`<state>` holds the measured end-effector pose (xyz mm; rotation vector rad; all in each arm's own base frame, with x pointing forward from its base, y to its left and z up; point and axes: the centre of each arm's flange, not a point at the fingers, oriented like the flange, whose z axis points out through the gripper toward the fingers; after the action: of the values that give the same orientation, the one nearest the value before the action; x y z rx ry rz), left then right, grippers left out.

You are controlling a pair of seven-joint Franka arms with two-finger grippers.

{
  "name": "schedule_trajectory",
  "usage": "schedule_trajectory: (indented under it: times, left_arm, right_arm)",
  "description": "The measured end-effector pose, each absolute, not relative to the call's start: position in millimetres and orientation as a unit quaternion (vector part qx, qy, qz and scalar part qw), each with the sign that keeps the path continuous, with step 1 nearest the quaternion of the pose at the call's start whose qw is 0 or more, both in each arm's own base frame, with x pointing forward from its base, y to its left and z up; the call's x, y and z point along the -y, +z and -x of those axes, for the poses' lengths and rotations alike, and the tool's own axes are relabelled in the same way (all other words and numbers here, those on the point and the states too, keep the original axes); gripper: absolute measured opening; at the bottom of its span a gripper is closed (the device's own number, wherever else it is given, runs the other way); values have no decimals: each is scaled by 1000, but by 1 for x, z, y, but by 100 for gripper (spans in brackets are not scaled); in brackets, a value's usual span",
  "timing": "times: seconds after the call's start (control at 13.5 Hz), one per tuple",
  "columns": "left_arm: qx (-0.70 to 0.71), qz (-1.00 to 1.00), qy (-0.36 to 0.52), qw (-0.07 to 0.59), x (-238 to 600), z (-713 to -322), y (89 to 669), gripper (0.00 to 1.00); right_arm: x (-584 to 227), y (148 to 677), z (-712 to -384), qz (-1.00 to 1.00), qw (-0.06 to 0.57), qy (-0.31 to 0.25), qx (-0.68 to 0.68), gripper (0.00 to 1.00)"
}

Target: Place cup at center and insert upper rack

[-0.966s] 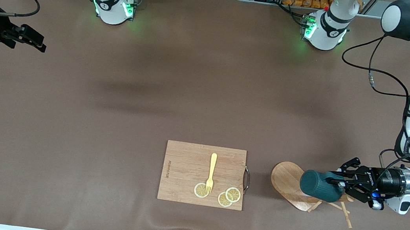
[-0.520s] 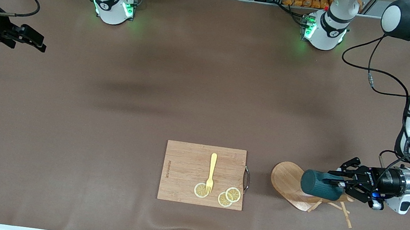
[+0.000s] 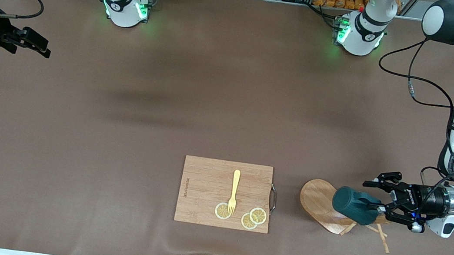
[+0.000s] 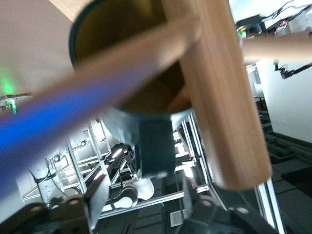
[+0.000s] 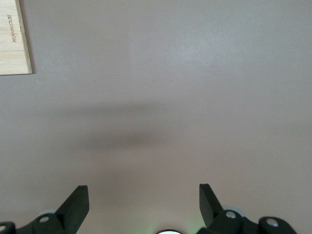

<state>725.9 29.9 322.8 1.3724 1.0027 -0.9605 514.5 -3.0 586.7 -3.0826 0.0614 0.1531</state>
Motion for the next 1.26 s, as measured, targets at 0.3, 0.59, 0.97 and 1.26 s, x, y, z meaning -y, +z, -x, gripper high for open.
schedule_trajectory:
  times: [0.3, 0.59, 0.97, 1.26]
  left_arm:
    - [-407, -592, -406, 565, -34, -724, 348, 100]
    - [-398, -629, -385, 546, -45, -715, 392, 100]
    - [-385, -727, -340, 456, -40, -690, 460, 100]
    - [-351, -819, -283, 355, 18, -664, 528, 100]
  right_arm:
    - [3, 587, -514, 998, 27, 50, -20, 100]
    - [4, 587, -514, 998, 27, 50, -21, 100]
    - [7, 587, -514, 998, 27, 50, -23, 100]
    - [8, 587, -514, 998, 27, 50, -24, 100]
